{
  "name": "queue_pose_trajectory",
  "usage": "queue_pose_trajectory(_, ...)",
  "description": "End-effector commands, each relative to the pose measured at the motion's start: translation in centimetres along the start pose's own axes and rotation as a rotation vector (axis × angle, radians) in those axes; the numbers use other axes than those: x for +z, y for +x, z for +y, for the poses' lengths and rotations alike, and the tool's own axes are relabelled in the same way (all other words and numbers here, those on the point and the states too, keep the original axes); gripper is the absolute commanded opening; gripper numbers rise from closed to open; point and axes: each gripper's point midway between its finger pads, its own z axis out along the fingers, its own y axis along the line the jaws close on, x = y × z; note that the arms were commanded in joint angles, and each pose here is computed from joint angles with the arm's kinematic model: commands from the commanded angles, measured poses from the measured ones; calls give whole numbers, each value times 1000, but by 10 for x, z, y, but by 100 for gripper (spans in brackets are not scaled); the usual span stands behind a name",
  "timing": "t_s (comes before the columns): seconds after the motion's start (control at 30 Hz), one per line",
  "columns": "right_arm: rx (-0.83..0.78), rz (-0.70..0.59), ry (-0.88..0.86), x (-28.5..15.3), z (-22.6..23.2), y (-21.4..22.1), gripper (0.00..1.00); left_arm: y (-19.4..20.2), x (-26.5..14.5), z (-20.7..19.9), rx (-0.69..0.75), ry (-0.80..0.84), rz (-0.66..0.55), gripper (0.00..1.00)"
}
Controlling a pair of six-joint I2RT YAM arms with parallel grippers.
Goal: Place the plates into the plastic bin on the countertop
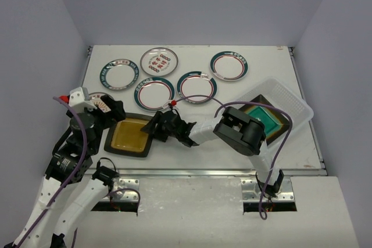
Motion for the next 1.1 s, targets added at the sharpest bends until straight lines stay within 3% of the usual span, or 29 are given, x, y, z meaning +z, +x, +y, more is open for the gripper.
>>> queue_pose_trajectory(0.0,23,108,378,-12,-129,35,52,-9,0,-9,-10,42,-37,100)
queue_pose_trajectory(0.13,41,121,403,-11,-139,40,35,-9,0,-9,-8,44,-36,100)
queue_pose_trajectory(0.27,56,116,397,-10,-142,40,7,-8,1,-11,-5,53,-32,100)
queue_pose_trajectory(0.33,58,108,388,-13,-141,39,0,-8,1,-11,-5,53,-32,100)
queue_pose_trajectory(0.43,62,87,372,-22,-143,36,0,-8,0,-12,-6,58,-34,100)
queue_pose_trajectory(0.73,9,54,-72,-69,-40,8,0,-12,-4,-9,-18,56,-56,100)
queue_pose_trajectory(1.07,-32,109,-346,-120,38,-12,0,-14,-7,-6,-27,49,-68,100)
